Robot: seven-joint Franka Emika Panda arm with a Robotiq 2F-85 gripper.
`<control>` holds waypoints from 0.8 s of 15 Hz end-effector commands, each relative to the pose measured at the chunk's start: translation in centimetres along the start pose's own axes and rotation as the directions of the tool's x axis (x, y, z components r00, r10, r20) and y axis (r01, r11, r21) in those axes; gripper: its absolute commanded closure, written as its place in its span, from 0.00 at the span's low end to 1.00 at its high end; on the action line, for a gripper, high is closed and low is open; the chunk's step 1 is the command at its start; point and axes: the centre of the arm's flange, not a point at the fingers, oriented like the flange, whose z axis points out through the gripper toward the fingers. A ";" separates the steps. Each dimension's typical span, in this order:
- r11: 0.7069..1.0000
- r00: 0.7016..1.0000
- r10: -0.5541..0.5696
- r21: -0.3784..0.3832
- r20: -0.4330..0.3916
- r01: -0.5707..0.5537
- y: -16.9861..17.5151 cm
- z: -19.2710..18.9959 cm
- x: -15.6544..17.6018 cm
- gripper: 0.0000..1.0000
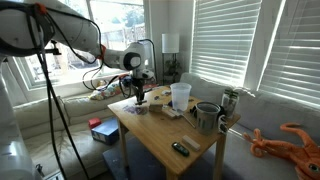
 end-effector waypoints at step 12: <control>0.990 0.988 0.126 0.074 -0.094 -0.120 4.8 -4.8 -0.6 0.00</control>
